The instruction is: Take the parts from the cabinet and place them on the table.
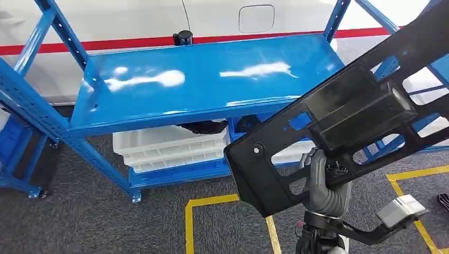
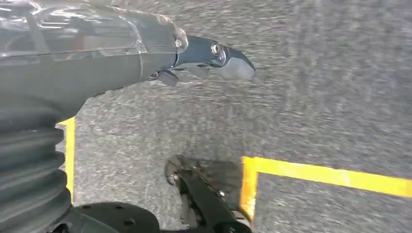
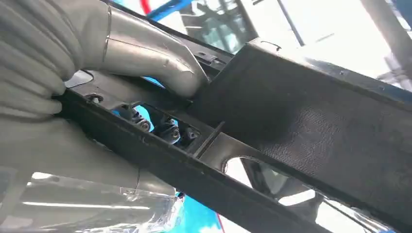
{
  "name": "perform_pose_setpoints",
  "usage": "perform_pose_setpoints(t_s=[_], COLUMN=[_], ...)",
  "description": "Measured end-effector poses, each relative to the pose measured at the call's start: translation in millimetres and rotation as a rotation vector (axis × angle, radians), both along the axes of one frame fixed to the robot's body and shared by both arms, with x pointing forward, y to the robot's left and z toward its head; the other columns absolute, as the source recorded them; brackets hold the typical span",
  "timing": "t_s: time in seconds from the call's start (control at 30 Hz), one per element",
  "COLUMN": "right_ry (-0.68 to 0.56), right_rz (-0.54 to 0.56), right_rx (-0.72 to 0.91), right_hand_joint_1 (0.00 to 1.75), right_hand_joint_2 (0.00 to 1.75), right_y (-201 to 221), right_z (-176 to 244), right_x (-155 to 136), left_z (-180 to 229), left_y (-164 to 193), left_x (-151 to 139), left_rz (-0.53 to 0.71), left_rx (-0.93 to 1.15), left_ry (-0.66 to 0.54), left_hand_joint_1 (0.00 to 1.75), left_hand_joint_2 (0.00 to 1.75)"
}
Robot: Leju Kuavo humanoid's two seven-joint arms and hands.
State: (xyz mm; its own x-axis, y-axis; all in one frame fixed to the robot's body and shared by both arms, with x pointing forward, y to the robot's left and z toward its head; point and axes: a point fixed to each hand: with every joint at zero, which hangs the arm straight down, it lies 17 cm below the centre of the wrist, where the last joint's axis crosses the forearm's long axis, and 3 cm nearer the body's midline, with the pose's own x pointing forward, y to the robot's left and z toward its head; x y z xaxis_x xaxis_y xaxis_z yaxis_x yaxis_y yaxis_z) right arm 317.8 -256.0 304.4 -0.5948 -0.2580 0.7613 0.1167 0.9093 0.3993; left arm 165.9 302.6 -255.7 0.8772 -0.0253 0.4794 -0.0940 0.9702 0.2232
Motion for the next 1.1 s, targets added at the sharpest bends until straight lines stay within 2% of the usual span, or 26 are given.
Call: perform_pose_setpoints(t_s=[0.1,0.33,0.6,1.1], right_ry=[-0.026,-0.08,-0.071,-0.073], right_rz=[-0.015,-0.01,-0.036,-0.024], right_rx=[-0.061,-0.059,-0.166,-0.174], right_hand_joint_1=[1.75,1.75,1.75,1.75], right_hand_joint_2=[1.75,1.75,1.75,1.75], right_y=[5.8,11.3,20.9,26.5], right_z=[14.4,41.4,52.8,61.3], right_x=[0.1,7.3,11.1,12.4], left_z=[2.0,4.0,3.0,2.3], left_y=[-3.2,-26.9,-46.1,-62.2], left_x=[5.6,8.3,4.1,-0.9], left_rz=[0.016,-0.003,0.015,0.024], left_rx=[-0.033,-0.085,-0.12,-0.146], left_ry=[-0.025,-0.05,-0.034,-0.02], left_hand_joint_1=[0.0,0.0,0.0,0.0], left_hand_joint_2=[1.75,1.75,1.75,1.75])
